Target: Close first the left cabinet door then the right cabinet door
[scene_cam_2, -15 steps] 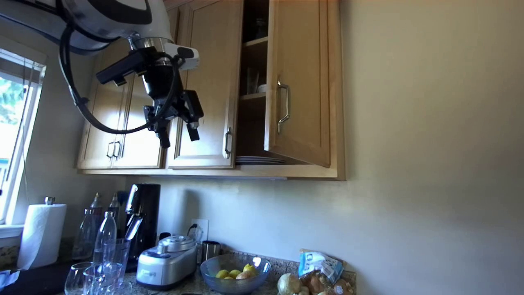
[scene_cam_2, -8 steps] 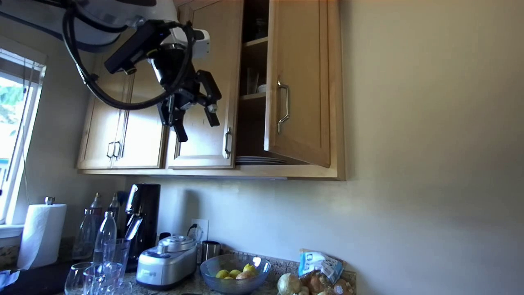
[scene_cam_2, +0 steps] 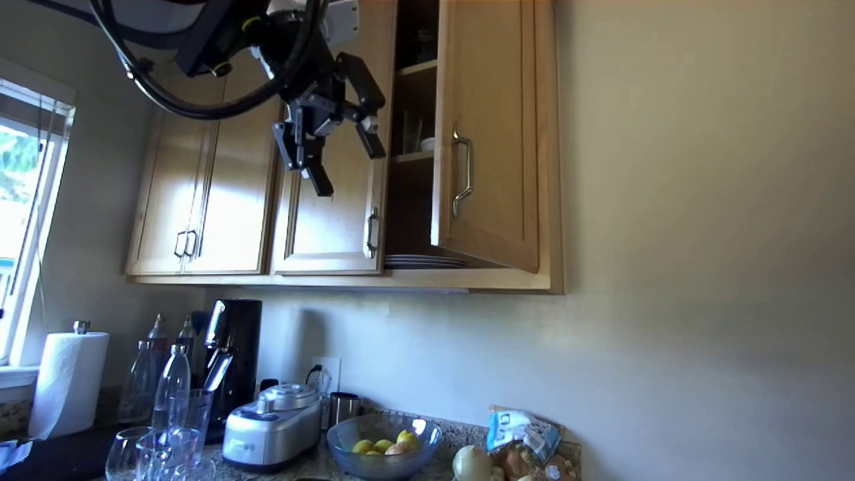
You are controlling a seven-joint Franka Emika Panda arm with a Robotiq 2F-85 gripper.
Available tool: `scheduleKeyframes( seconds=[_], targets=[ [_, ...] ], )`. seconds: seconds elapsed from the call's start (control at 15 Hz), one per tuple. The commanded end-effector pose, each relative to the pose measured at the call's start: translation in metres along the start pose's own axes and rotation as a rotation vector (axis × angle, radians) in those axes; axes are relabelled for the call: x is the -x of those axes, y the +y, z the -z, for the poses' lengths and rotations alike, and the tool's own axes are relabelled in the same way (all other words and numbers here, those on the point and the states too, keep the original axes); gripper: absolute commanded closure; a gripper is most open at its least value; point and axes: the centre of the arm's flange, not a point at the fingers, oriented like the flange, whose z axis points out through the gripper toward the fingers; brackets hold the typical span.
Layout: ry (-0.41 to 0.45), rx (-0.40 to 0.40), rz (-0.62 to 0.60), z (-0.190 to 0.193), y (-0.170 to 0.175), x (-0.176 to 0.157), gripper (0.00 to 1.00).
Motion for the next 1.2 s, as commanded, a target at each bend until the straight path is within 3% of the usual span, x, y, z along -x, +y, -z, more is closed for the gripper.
scheduleKeyframes(
  seconds=[0.0, 0.53, 0.93, 1.13],
  targets=[
    [-0.006, 0.012, -0.054, -0.005, 0.034, -0.006, 0.00],
    [0.038, -0.030, -0.067, -0.025, 0.070, -0.056, 0.00],
    [0.087, -0.066, 0.042, -0.038, 0.060, -0.103, 0.00],
    [0.093, -0.110, 0.061, -0.038, 0.057, -0.109, 0.00]
  ],
)
